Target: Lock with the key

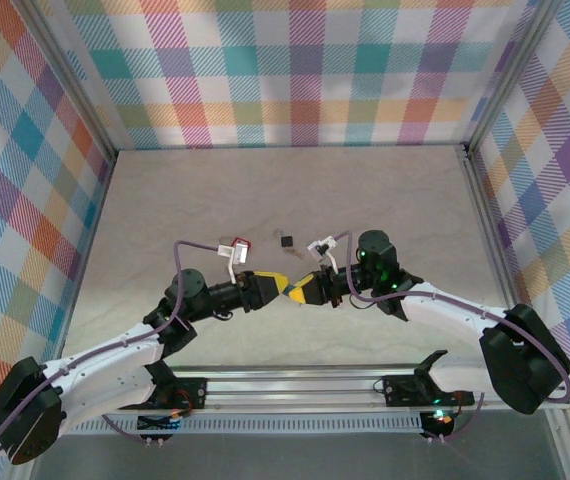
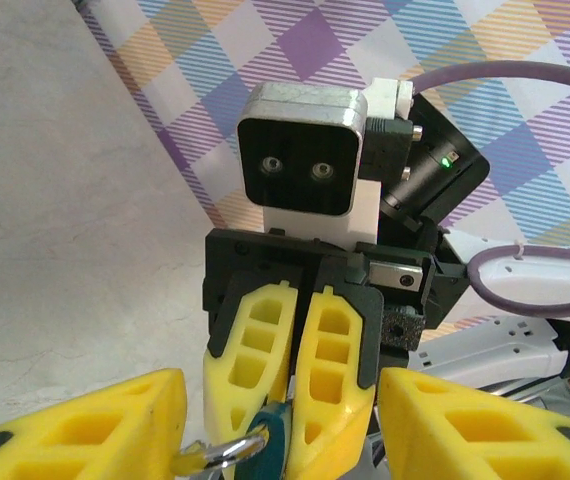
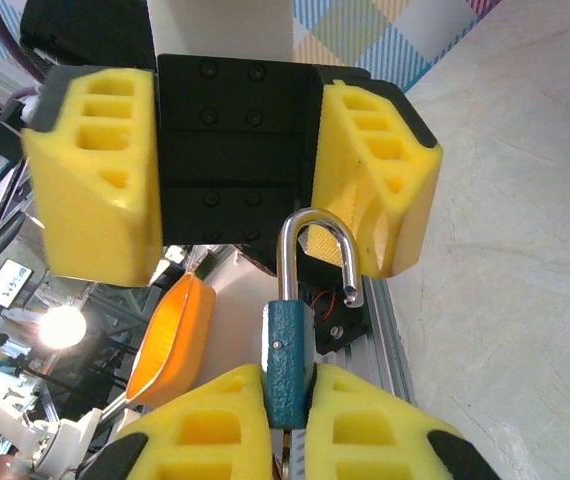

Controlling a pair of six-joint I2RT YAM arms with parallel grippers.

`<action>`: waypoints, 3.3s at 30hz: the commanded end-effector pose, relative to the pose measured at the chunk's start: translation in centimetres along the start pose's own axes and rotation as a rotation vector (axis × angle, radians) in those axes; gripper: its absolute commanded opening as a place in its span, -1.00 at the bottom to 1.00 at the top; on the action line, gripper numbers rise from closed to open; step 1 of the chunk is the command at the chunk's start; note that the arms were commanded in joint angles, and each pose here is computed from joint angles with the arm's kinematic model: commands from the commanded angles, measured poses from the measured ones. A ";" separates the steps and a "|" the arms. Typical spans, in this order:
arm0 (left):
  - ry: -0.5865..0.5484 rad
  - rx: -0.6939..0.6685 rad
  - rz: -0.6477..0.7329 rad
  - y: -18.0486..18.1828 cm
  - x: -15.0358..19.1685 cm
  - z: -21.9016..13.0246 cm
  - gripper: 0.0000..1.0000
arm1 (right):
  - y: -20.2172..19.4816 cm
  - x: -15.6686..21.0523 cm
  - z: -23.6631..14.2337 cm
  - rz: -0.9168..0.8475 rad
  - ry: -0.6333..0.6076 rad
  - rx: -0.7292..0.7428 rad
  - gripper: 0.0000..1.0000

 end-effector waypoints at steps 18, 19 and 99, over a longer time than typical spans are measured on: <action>0.062 0.017 0.132 -1.6 -0.2 -1.2 -0.33 | 1.3 -0.5 0.0 -0.048 0.024 -0.059 -1.00; 0.067 0.012 0.138 -1.6 -0.2 -1.2 -0.34 | 1.3 -0.5 0.0 -0.049 0.025 -0.061 -1.00; 0.086 0.179 0.074 -2.2 0.9 -1.1 -1.00 | 2.0 -4.9 1.4 -0.092 -0.094 -0.065 -1.00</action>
Point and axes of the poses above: each hand's point on the last joint's axis, 136 mm out from that joint toward the fingers, its own z axis out along the fingers, its own y axis along the line the jaws close on, x = y × z, the point moved 5 cm from there along -z, back along the fingers, and after that the axes turned 7 degrees about z, right-handed, at the moved point
